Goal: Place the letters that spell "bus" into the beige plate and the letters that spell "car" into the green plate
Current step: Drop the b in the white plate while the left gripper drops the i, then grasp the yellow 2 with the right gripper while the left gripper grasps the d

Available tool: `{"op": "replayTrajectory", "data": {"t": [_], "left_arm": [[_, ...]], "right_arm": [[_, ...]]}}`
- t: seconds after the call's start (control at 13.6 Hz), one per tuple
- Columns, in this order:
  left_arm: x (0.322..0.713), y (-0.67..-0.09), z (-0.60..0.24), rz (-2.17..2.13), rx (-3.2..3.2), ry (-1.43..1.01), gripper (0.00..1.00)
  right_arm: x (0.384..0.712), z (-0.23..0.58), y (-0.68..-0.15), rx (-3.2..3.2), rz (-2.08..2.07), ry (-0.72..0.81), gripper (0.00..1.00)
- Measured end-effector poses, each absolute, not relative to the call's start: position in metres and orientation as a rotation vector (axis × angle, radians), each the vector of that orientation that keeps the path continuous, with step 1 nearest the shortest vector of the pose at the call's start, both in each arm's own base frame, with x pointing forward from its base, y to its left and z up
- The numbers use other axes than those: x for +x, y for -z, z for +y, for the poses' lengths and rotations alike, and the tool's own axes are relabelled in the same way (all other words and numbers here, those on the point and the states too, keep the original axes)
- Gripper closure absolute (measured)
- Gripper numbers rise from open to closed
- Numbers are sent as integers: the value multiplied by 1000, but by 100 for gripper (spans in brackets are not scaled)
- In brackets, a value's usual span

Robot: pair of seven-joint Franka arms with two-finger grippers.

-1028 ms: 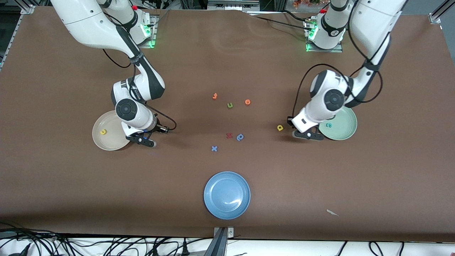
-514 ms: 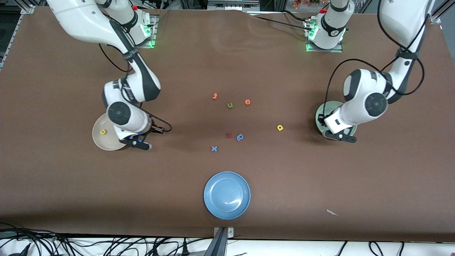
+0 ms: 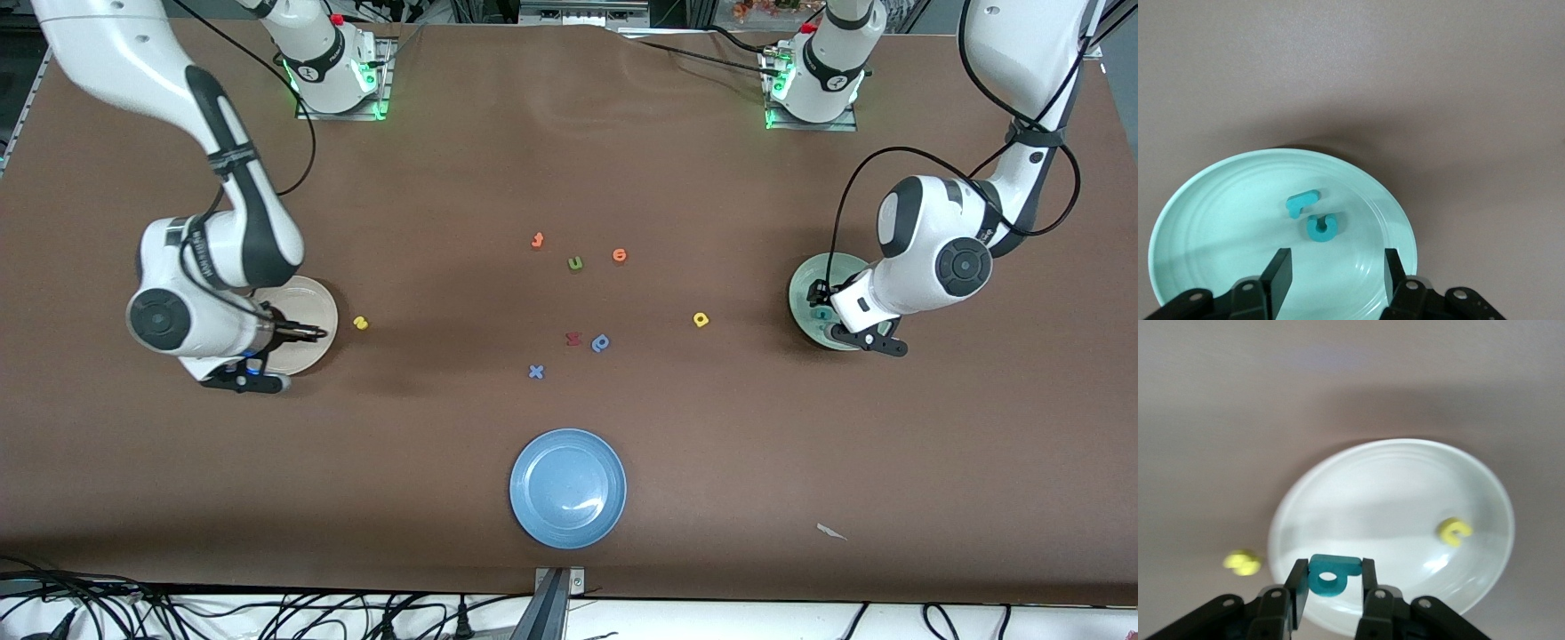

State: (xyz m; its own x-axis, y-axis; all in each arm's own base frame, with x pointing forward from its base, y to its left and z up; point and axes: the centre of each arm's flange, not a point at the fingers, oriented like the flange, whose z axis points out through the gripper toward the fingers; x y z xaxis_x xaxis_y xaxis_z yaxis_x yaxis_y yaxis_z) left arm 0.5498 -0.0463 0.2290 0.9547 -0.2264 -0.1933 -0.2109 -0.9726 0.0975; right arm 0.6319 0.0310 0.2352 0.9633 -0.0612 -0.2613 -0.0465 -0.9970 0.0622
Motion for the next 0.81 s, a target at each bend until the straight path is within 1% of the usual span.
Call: {"op": "replayTrajectory", "data": {"t": [0.07, 0.15, 0.22, 0.37, 0.44, 0.59, 0.66, 0.81], "left_arm": [[549, -230, -58, -300, 3009, 307, 33], [549, -232, -77, -272, 2993, 292, 33], [548, -234, -101, -250, 2991, 265, 31], [541, -235, -147, -195, 2990, 236, 31], [539, -232, -166, -163, 2991, 217, 31], [537, -224, -194, -112, 2988, 178, 29], [537, -219, -202, -106, 2986, 177, 29], [539, -210, -210, -106, 2980, 186, 29]], "right_arm": [[630, 16, -222, 3061, -62, 446, 64], [628, 7, -211, 3062, -49, 474, 64], [627, 4, -204, 3062, -39, 492, 64], [626, 6, -200, 3062, -29, 501, 64], [626, 8, -200, 3062, -25, 499, 60], [629, 12, -204, 3065, -16, 488, 38], [631, 16, -207, 3068, -13, 476, 30], [635, 37, -220, 3073, -37, 436, 6]]}}
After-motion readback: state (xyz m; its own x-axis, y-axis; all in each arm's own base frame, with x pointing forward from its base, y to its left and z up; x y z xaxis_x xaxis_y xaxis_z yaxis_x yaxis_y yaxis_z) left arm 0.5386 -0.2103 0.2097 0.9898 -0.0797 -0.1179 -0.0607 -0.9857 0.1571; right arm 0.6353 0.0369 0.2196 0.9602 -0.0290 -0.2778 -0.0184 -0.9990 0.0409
